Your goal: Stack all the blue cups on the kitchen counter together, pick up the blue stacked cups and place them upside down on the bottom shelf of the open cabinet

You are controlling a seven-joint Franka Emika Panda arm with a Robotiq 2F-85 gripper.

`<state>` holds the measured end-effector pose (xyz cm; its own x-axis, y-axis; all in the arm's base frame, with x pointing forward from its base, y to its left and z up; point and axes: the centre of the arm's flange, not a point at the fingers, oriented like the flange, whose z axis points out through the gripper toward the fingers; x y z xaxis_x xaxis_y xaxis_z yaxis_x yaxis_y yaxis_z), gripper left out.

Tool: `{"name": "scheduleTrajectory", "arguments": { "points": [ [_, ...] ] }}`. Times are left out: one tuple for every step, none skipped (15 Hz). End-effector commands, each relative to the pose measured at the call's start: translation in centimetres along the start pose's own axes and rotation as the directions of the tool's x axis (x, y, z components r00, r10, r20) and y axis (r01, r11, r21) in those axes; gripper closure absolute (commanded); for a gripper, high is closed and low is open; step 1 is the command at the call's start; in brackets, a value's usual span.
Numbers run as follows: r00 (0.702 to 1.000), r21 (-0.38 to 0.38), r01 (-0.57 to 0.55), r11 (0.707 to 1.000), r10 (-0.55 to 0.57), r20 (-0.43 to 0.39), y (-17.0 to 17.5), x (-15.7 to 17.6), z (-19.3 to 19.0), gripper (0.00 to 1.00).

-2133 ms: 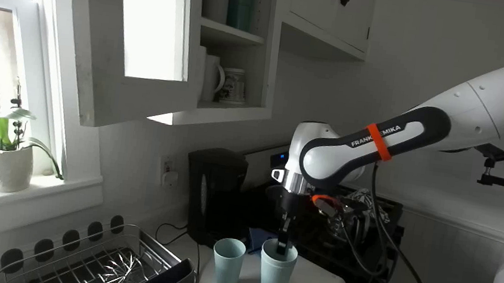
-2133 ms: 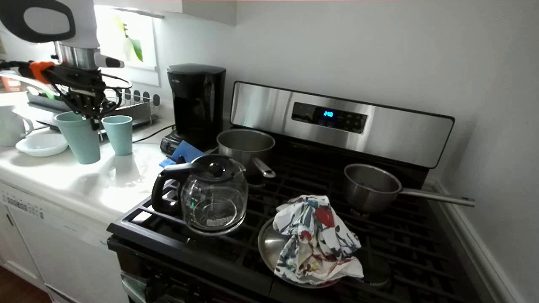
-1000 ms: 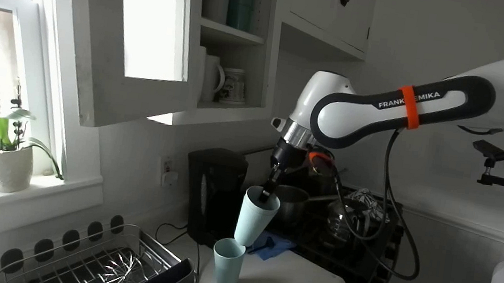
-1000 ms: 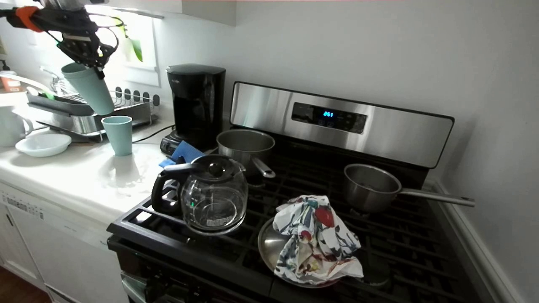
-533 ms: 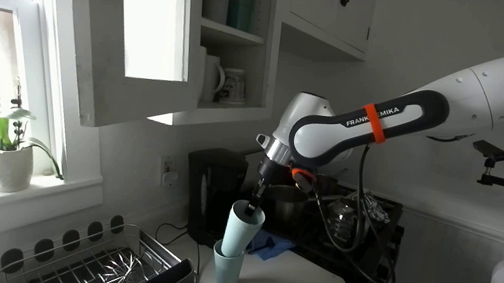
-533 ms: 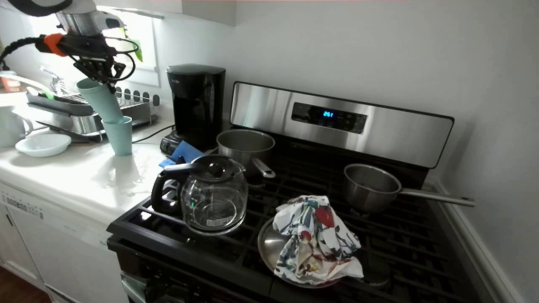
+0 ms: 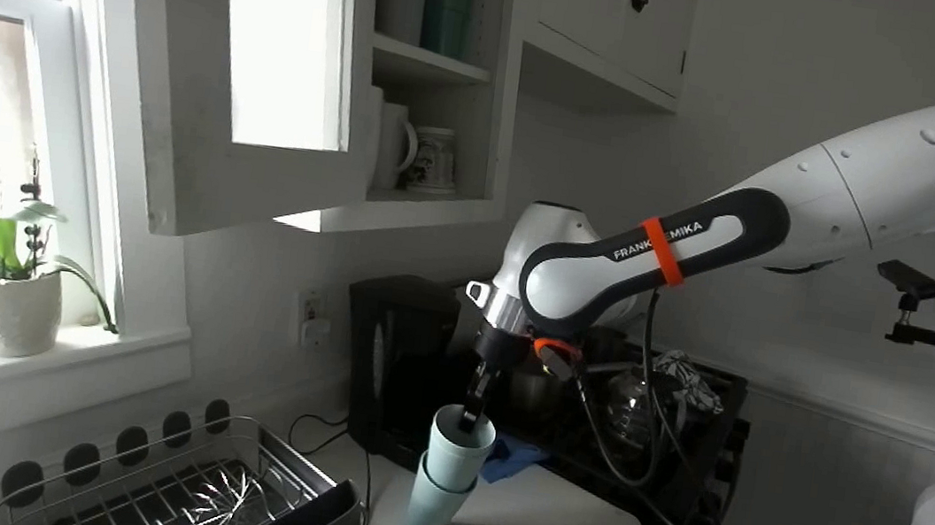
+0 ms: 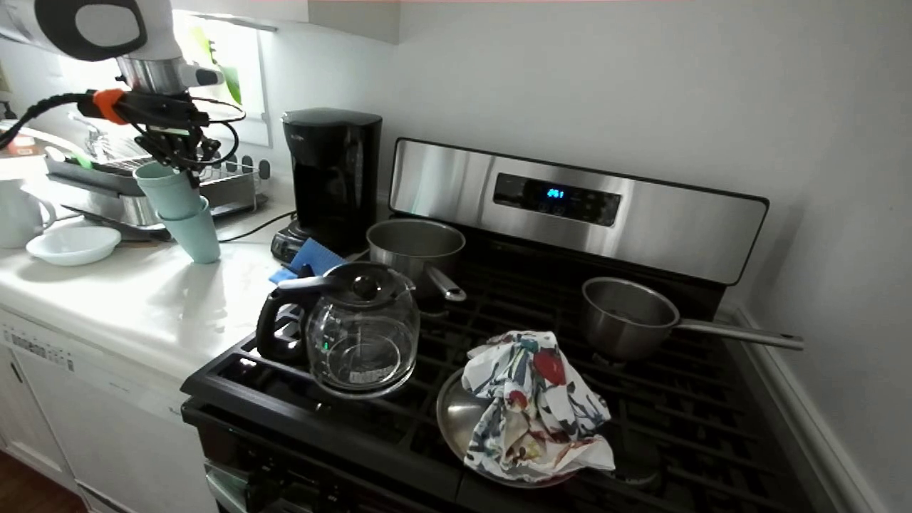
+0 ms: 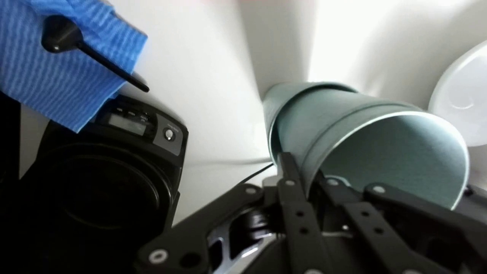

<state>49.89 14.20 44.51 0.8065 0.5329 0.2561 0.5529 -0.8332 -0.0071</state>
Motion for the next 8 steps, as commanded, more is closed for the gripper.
{"name": "scheduleTrajectory", "arguments": {
  "points": [
    [0.999, -0.031, -0.022, 0.999, 0.023, 0.048, 0.7, 0.2, 0.5, 0.98],
    [0.999, -0.034, -0.022, 0.999, 0.023, 0.043, 0.8, 0.1, 0.8, 0.98],
    [0.999, -0.036, -0.024, 0.999, 0.025, 0.032, 0.8, 0.0, 0.9, 0.98],
    [1.0, -0.037, -0.021, 0.999, 0.022, 0.019, 0.6, 0.0, 1.0, 0.98],
    [1.0, -0.037, -0.018, 0.999, 0.018, 0.01, 0.4, 0.1, 1.1, 0.98],
    [1.0, -0.039, -0.023, 0.999, 0.024, 0.02, 0.2, 0.4, 1.4, 0.8],
    [0.999, -0.044, -0.025, 0.999, 0.026, 0.031, 0.1, 0.5, 1.6, 0.66],
    [0.999, -0.053, -0.031, 0.998, 0.033, 0.04, 0.1, 0.5, 1.7, 0.6]
  ]
}}
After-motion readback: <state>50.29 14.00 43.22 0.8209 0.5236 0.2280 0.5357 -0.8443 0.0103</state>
